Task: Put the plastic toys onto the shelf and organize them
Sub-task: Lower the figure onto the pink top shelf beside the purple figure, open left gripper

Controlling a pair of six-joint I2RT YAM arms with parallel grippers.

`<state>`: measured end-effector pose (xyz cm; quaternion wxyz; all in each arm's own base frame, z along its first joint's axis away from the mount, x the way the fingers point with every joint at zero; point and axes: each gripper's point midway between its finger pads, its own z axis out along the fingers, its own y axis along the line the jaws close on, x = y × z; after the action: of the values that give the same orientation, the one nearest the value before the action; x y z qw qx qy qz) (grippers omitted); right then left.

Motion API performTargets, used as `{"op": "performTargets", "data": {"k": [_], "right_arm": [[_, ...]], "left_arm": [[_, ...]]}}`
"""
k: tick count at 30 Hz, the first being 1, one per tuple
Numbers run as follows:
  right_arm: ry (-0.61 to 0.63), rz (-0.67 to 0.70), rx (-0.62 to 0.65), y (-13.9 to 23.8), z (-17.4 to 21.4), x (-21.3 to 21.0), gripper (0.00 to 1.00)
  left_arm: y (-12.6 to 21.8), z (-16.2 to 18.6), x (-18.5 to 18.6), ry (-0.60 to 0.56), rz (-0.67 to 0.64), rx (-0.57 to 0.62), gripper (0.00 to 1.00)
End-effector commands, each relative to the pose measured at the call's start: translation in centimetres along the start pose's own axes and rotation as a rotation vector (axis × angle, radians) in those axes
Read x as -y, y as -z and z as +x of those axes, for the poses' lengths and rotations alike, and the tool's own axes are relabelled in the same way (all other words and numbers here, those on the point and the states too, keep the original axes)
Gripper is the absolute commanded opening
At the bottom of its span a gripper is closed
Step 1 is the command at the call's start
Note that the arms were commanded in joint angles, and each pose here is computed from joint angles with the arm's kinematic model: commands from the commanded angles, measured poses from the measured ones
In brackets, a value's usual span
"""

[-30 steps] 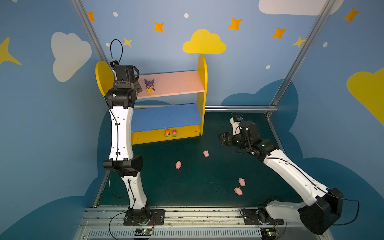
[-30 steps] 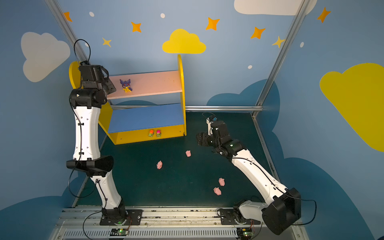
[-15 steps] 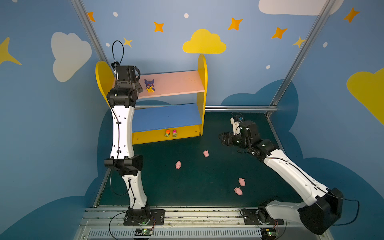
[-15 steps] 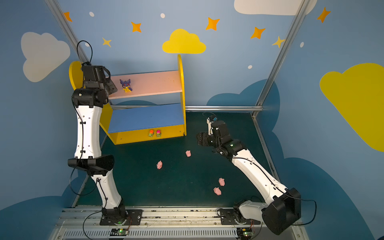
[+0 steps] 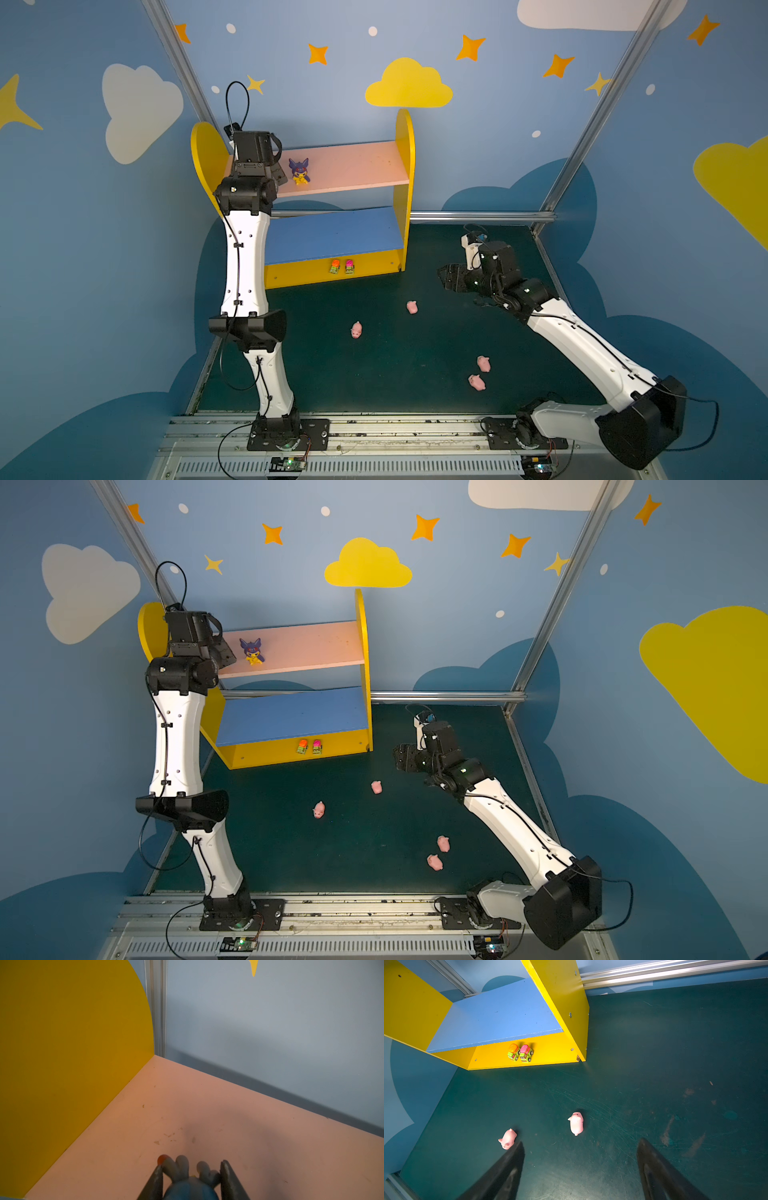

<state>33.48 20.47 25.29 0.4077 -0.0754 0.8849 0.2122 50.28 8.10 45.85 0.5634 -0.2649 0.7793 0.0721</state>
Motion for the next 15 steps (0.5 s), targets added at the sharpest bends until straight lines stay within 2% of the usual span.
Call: {"op": "performTargets", "data": {"k": [1,15], "right_arm": [[0.003,-0.013,0.028,0.62,-1.29,-0.43,0.83],[0.001,-0.007,0.033,0.79,-1.39,-0.35,0.84]], "left_arm": [[0.74,-0.38,0.11,-0.009,0.005,0.019,0.34],[1.24,-0.27,0.69,-0.02,0.025,0.031,0.4]]}}
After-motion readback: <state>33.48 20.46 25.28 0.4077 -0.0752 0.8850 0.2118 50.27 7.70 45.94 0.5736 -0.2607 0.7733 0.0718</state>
